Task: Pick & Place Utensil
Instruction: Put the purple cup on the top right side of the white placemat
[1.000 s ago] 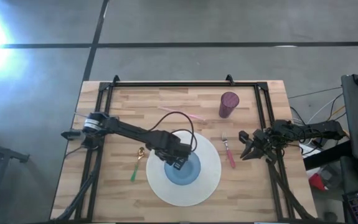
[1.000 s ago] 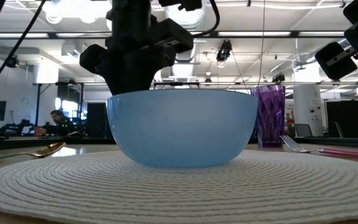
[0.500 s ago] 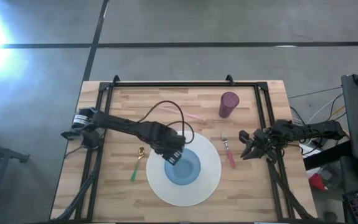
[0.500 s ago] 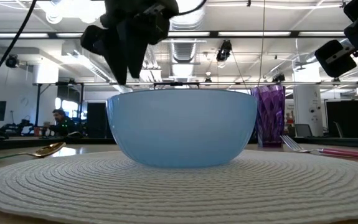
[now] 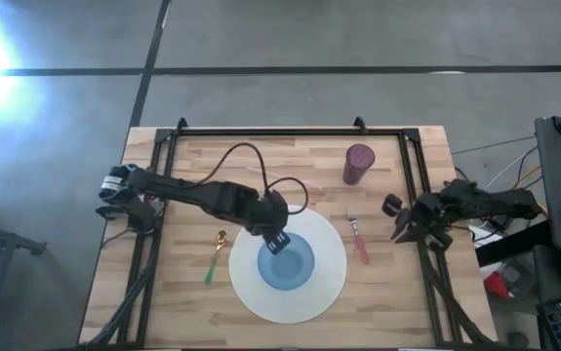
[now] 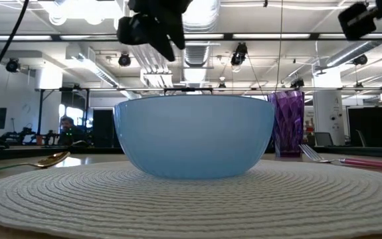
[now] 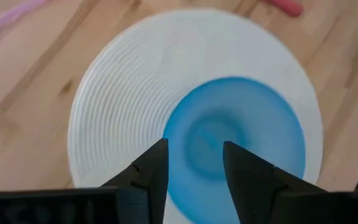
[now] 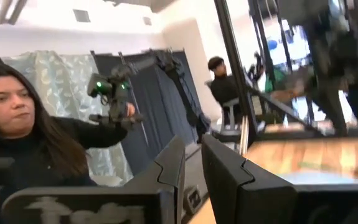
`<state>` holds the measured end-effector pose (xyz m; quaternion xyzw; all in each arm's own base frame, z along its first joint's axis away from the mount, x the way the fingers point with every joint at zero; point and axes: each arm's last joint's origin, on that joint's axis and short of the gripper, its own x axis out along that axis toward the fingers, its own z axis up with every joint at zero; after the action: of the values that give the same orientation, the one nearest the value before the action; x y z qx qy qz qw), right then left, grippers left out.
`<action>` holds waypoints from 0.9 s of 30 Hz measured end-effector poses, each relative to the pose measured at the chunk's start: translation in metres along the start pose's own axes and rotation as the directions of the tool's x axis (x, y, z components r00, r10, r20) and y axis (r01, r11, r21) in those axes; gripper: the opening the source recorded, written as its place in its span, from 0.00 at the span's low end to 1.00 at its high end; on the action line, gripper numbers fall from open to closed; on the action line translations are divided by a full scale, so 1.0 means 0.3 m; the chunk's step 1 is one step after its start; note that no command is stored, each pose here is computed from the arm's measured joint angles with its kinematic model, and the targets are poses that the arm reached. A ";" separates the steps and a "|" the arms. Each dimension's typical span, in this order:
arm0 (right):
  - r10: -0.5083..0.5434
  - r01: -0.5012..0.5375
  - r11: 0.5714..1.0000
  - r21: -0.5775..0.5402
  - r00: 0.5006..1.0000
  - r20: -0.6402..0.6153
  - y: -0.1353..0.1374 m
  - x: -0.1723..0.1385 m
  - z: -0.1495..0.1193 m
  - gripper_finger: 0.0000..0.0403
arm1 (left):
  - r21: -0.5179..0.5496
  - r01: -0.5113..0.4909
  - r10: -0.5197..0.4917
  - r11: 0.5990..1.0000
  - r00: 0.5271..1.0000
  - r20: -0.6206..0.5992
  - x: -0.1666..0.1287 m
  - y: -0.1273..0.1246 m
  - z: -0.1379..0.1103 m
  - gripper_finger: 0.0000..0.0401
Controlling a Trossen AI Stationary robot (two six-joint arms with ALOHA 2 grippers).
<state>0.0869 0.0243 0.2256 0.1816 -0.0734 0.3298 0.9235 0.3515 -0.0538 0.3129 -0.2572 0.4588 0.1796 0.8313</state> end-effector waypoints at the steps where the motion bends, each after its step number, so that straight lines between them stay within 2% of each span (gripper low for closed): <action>1: 0.003 -0.003 1.000 -0.016 1.000 0.007 0.009 0.000 0.019 0.13 | 0.015 0.011 -0.012 1.000 1.000 0.014 0.006 -0.003 0.002 0.35; 5: -0.032 0.030 0.996 -0.079 0.999 -0.018 0.044 -0.004 0.090 0.13 | 0.060 0.053 -0.056 0.997 0.997 0.061 0.054 -0.005 -0.006 0.32; 8: -0.191 0.185 0.975 -0.119 0.981 -0.038 0.060 -0.018 0.138 0.13 | 0.077 0.077 -0.084 0.994 0.992 0.090 0.108 0.002 -0.024 0.29; 10: -0.352 0.344 0.929 -0.140 0.935 -0.040 0.065 -0.033 0.166 0.13 | 0.090 0.103 -0.114 0.991 0.986 0.122 0.134 0.009 -0.036 0.28; 12: -0.495 0.484 0.859 -0.165 0.869 -0.029 0.069 -0.047 0.195 0.13 | 0.107 0.129 -0.145 0.986 0.977 0.155 0.146 0.018 -0.047 0.26; 14: -0.592 0.577 0.794 -0.190 0.806 -0.029 0.073 -0.055 0.218 0.13 | 0.117 0.144 -0.163 0.983 0.970 0.178 0.150 0.034 -0.060 0.25; 16: -0.646 0.629 0.750 -0.204 0.763 -0.024 0.079 -0.058 0.246 0.13 | 0.121 0.150 -0.171 0.981 0.967 0.191 0.142 0.057 -0.075 0.24; 22: -0.741 0.722 0.658 -0.215 0.672 -0.010 0.090 -0.038 0.324 0.13 | 0.135 0.202 -0.233 0.970 0.931 0.281 0.068 0.135 -0.116 0.22; 24: -0.787 0.764 0.604 -0.227 0.617 -0.020 0.091 -0.032 0.349 0.13 | 0.144 0.219 -0.254 0.965 0.914 0.315 0.044 0.164 -0.132 0.21; 27: -0.859 0.827 0.505 -0.249 0.508 -0.053 0.089 -0.026 0.378 0.14 | 0.168 0.235 -0.282 0.957 0.889 0.362 0.012 0.202 -0.156 0.21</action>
<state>0.0621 -0.0046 0.3361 0.0760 0.0723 -0.1580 0.9819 0.2897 -0.0326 0.2731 -0.2257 0.2597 0.0860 0.9350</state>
